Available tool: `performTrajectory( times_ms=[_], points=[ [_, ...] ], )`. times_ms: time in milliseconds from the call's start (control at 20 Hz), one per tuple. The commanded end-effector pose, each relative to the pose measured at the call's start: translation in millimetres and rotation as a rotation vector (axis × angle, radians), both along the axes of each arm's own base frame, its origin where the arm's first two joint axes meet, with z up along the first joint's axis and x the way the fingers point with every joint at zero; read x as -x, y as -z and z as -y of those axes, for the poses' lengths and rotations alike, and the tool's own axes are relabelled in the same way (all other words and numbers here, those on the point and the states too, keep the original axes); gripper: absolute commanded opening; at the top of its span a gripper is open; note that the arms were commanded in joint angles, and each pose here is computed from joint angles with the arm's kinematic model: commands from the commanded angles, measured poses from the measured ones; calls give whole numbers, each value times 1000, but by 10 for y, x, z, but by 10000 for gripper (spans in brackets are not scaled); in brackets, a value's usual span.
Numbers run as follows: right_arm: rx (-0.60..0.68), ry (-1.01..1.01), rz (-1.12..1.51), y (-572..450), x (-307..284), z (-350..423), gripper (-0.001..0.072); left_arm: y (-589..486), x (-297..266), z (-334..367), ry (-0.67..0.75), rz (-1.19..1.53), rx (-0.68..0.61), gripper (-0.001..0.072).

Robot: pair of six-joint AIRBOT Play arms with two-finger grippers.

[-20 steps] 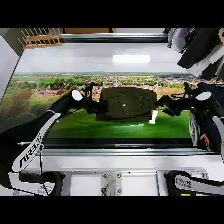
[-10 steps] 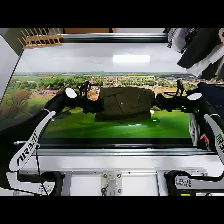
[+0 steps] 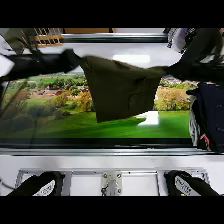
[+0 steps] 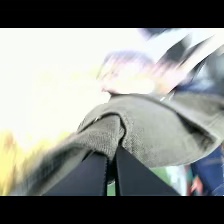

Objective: Fold the clothes and pants, and hang the long-sleeved shirts on hangers.

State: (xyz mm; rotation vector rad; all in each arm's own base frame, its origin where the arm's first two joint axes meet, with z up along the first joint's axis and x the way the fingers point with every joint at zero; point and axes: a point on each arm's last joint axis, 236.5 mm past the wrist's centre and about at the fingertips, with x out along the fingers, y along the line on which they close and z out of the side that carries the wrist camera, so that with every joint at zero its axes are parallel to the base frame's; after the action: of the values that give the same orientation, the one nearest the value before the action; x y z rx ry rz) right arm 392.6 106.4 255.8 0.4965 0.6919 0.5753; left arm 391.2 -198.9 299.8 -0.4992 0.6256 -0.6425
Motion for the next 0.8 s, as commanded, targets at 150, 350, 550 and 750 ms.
performTrajectory(
  times_ms=[150,350,550,750],
  points=[
    [-24,5,218,-1143,1211,-268,43,-1605,1397,-140,19,407,100,25],
    [-79,15,164,-1207,1580,-362,43,-1669,1791,-184,8,405,201,25],
    [-123,65,-33,-866,1438,-297,43,-1027,1346,-353,-138,242,183,25],
    [2,106,-338,316,853,-147,42,512,349,-363,-249,-111,28,25]
  ],
)
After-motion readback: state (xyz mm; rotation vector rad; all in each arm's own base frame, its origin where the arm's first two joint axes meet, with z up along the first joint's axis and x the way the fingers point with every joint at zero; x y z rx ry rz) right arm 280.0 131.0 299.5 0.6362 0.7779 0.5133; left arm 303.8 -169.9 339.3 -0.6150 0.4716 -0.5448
